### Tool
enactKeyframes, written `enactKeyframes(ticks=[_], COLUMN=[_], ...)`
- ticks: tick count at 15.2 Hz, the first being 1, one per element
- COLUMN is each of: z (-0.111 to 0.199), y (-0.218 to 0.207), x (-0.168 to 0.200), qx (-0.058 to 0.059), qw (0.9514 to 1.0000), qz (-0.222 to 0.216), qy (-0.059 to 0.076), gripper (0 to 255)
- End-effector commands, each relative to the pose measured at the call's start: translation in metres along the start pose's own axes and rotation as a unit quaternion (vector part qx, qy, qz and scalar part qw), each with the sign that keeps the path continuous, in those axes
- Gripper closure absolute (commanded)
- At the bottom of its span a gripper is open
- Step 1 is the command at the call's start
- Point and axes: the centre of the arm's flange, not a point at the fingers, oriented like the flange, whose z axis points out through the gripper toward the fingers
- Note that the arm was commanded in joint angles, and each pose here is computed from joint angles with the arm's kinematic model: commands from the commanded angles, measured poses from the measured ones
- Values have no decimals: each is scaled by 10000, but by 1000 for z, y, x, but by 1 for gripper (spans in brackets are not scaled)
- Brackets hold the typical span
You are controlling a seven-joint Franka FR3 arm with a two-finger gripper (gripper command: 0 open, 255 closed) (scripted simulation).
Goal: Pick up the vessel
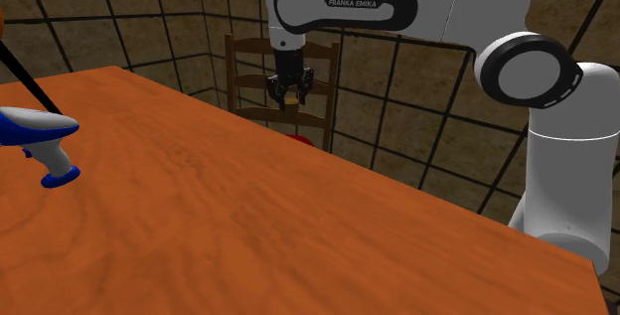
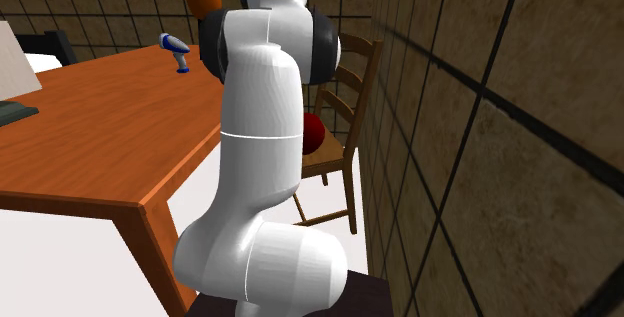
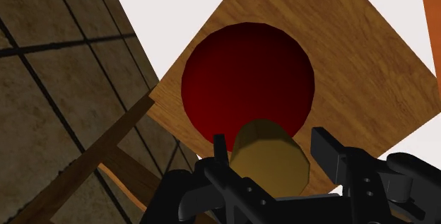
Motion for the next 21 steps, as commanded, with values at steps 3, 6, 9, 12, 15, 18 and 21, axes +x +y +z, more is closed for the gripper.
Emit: enactKeyframes(ticks=[3, 6, 9, 12, 15, 18, 21], z=[1, 1, -5, -21, -36, -52, -68], y=[0, 0, 1, 2, 3, 4, 6], x=[0, 0, 0, 0, 1, 1, 1], qx=[-2, -2, -2, -3, -3, -3, -3], qw=[10000, 10000, 10000, 10000, 10000, 10000, 10000], qz=[2, 1, 2, 1, 1, 1, 1], qy=[-3, -3, -4, -3, -3, -3, -3], gripper=[255, 255, 255, 255, 255, 255, 255])
